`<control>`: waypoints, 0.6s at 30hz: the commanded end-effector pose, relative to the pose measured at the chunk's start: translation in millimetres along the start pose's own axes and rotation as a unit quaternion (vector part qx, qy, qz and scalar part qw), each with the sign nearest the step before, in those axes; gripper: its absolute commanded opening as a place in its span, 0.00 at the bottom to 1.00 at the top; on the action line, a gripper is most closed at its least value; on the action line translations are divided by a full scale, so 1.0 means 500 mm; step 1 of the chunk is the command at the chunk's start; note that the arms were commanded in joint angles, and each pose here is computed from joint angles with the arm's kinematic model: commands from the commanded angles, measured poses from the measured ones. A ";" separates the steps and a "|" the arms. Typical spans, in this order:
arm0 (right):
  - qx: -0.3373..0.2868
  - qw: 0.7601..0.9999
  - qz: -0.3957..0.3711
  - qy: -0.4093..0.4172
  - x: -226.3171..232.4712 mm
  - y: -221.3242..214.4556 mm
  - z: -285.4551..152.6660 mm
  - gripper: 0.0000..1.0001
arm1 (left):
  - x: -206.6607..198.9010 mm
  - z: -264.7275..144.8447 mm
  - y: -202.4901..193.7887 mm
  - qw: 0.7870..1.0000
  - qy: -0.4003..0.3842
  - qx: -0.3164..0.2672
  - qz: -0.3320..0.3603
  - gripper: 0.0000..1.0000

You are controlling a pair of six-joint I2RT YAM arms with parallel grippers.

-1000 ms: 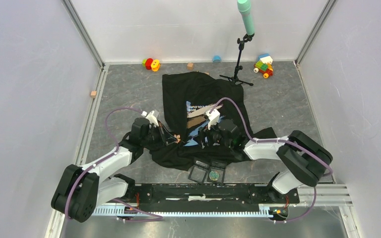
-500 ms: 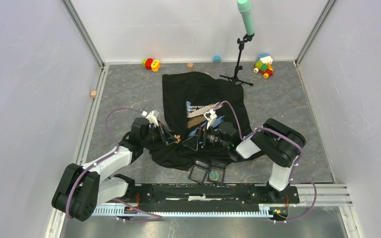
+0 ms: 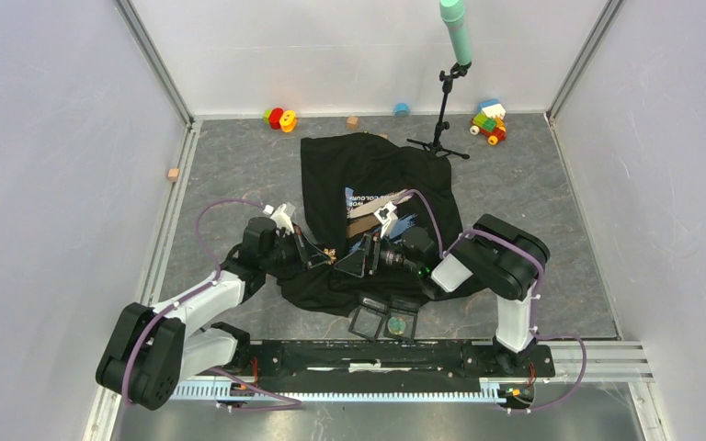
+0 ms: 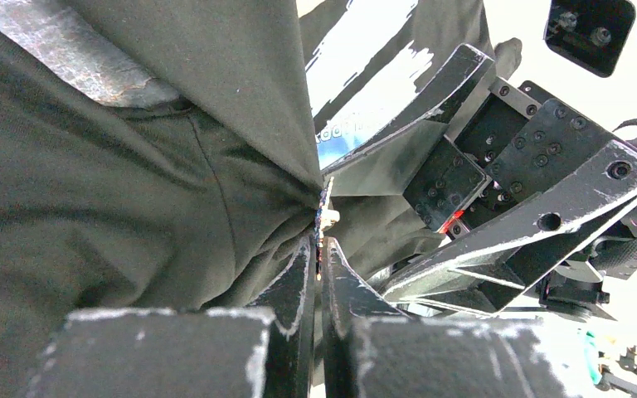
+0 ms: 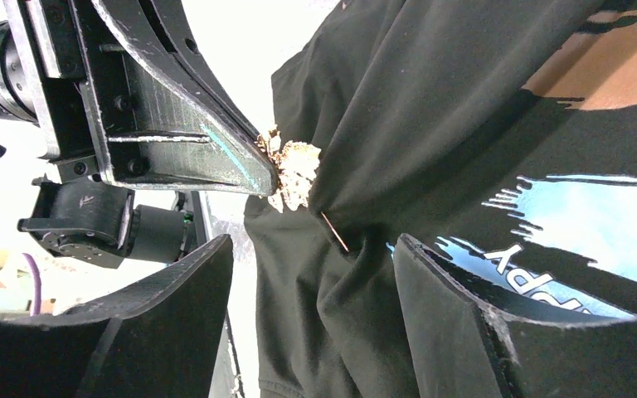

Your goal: Pin the brooch onto the clothing

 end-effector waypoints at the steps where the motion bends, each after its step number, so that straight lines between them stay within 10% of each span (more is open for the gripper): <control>1: -0.013 0.999 0.000 0.044 0.033 0.024 0.015 0.75 | -0.018 -0.002 0.012 1.000 -0.024 -0.012 -0.001 0.02; 18: -0.005 0.993 0.041 0.109 0.094 0.030 0.000 0.67 | -0.011 -0.001 0.004 1.000 -0.023 -0.013 -0.002 0.02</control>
Point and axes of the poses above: each gripper's point midway between its finger pads, its own z axis out along the fingers, its own x axis along the line the jaws close on, y = z × x, the point moved 3 cm from there along -z, back along the fingers, and after that the axes turned 5 degrees about z, right-handed, at the moved point
